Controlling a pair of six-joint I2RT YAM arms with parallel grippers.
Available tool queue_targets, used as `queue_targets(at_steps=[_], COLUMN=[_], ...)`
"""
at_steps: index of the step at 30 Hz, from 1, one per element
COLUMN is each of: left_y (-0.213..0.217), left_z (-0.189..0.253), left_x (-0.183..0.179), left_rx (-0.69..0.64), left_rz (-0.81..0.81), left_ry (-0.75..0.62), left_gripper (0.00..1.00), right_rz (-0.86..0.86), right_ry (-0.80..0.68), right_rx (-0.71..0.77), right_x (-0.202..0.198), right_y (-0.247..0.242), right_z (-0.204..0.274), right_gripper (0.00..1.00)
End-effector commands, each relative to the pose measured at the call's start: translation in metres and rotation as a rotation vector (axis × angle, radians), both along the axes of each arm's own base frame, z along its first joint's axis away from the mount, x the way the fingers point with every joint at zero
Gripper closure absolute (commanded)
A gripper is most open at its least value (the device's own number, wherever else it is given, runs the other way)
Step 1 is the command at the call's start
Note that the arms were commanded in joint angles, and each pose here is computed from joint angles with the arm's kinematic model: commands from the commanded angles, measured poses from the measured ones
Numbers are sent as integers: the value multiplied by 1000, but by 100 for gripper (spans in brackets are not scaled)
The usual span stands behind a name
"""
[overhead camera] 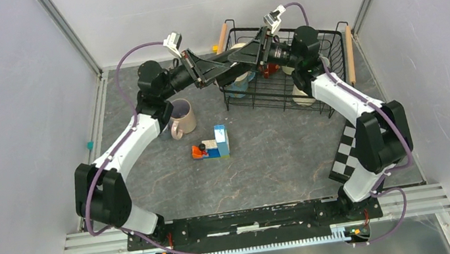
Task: Unload the cups from the dish rack
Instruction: Place the cup at the center of the board.
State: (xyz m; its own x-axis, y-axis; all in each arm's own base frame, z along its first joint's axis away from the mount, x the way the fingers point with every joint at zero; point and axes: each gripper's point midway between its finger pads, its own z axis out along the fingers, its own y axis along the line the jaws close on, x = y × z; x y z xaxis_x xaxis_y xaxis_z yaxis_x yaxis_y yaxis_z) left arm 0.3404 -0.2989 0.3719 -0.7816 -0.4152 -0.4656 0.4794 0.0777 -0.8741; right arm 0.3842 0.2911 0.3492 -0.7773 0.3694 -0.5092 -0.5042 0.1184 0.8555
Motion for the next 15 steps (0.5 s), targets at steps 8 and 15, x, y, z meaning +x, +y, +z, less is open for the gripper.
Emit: queue_targets(at_steps=[8,15], left_y=[12,22], left_z=[24,39], left_x=[-4,-11], left_rx=[62,72], left_rz=[103,164], left_ry=[-55,-97], left_gripper=[98,98], right_rz=[-180,-208], right_ry=[-237,-238], right_rx=[-141,-126], right_x=[-6,-16], right_y=[-21,-30], right_z=[37,29], right_gripper=[2,2])
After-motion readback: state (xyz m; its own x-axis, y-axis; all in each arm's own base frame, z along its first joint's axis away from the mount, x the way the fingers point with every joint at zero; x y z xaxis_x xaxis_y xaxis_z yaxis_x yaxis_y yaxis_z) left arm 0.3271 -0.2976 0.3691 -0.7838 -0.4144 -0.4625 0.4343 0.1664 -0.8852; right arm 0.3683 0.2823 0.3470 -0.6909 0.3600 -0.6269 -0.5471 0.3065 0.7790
